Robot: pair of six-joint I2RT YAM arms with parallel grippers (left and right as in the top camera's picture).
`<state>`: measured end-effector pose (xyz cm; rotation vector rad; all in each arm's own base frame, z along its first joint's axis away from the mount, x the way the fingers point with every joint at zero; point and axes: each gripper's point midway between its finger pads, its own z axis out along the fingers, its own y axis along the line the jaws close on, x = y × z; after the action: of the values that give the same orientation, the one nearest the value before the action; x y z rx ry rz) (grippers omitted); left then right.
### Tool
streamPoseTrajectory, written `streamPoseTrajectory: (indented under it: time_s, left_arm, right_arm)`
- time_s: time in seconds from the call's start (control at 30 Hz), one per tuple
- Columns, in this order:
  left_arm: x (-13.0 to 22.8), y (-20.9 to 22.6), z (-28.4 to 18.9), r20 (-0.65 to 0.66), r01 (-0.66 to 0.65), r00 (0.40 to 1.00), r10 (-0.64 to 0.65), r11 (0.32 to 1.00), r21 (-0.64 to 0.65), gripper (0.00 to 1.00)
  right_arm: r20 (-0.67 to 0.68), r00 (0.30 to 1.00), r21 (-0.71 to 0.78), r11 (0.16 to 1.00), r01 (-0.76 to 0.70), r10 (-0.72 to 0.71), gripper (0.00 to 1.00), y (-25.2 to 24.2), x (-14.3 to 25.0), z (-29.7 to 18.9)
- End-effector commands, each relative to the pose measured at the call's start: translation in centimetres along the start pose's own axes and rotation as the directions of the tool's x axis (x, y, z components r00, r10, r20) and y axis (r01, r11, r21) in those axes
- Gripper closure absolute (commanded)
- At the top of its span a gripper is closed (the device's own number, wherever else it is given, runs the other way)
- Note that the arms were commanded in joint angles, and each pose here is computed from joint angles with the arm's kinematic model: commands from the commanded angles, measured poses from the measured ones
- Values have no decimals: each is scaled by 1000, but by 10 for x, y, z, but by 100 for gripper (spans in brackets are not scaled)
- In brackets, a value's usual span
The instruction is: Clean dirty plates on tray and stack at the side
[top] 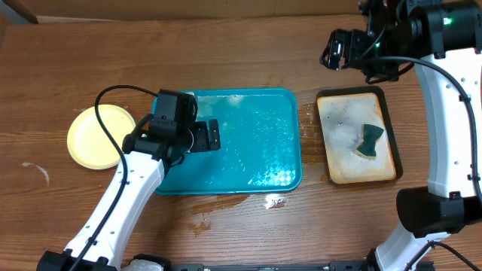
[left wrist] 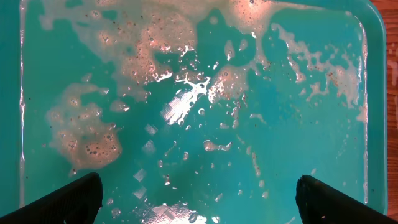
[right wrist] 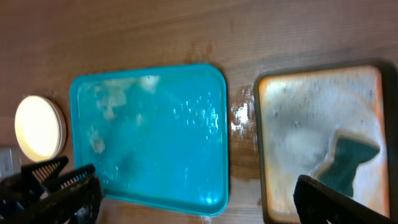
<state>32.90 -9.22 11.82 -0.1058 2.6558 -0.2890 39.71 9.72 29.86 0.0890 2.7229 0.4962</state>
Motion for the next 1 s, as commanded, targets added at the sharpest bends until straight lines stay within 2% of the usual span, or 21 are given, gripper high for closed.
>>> streamPoseTrajectory:
  time_s: [0.0, 0.13, 0.27, 0.57, 0.67, 0.87, 0.97]
  left_arm:
    - [-5, -3, -3, 19, -16, 1000, 16, 1000, 3, 0]
    - [-5, -3, -3, 19, -16, 1000, 16, 1000, 3, 0]
    - [-5, -3, -3, 19, -17, 1000, 17, 1000, 3, 0]
    - [-5, -3, -3, 19, -17, 1000, 17, 1000, 3, 1]
    - [-5, -3, -3, 19, -17, 1000, 17, 1000, 3, 0]
    - [-5, -3, -3, 18, -17, 1000, 17, 1000, 3, 0]
    - [-5, -3, -3, 19, -17, 1000, 17, 1000, 3, 0]
  right_arm:
    - [85, 994, 0, 998, 67, -66, 0, 5, -15, -12]
    - [157, 973, 12, 986, 168, -168, 0, 5, -31, -18]
    - [218, 958, 77, 982, 175, -187, 0, -1, -36, -38]
    - [380, 898, 161, 972, 170, -220, 0, 2, -6, -129]
    - [474, 848, 187, 968, 166, -237, 0, 4, 8, -171]
    - [666, 690, 221, 959, 179, -282, 0, 14, 41, -255]
    - [717, 613, 252, 943, 217, -333, 0, 17, 60, -280]
